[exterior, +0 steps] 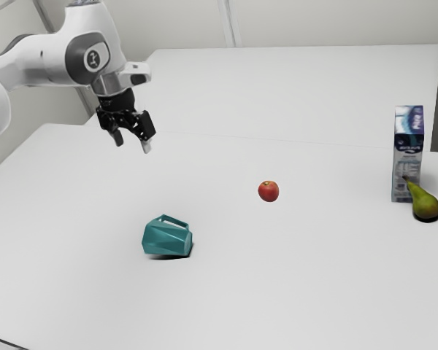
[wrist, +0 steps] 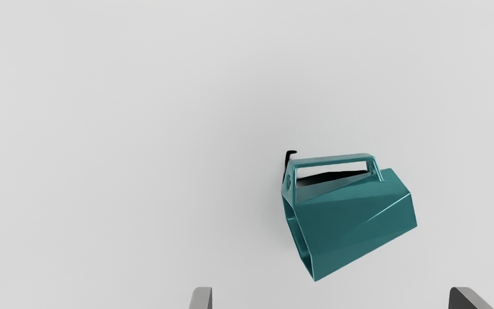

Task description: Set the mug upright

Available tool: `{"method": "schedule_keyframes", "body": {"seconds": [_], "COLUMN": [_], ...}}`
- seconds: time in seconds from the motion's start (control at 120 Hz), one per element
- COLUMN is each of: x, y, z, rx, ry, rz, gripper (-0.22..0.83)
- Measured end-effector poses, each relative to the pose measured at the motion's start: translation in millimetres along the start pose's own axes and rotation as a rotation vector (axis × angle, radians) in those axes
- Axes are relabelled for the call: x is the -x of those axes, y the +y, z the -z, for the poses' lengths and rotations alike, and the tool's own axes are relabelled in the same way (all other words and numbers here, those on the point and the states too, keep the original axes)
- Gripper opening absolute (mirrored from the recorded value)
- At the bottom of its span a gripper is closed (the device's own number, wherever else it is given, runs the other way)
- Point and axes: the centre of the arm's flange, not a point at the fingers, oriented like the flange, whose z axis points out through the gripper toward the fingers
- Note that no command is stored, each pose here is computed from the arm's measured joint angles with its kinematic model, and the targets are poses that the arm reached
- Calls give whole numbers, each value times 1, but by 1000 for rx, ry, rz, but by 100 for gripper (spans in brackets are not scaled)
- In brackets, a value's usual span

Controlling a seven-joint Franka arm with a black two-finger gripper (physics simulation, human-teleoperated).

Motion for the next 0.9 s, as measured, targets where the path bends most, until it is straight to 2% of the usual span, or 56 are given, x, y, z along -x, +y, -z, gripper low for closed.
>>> {"method": "schedule_keyframes", "body": {"seconds": [0.175,0.425,0.525,0.683,0.9], "x": [4,43,46,52,58], "y": [-15,-69,-89,-62,-55], "z": [-15,-61,-83,-132,-153], "rx": [57,366,468,592,661], "ry": [49,20,19,-26,-3], "rz": [24,196,242,225,212], "gripper": [62,62,62,61,61]}}
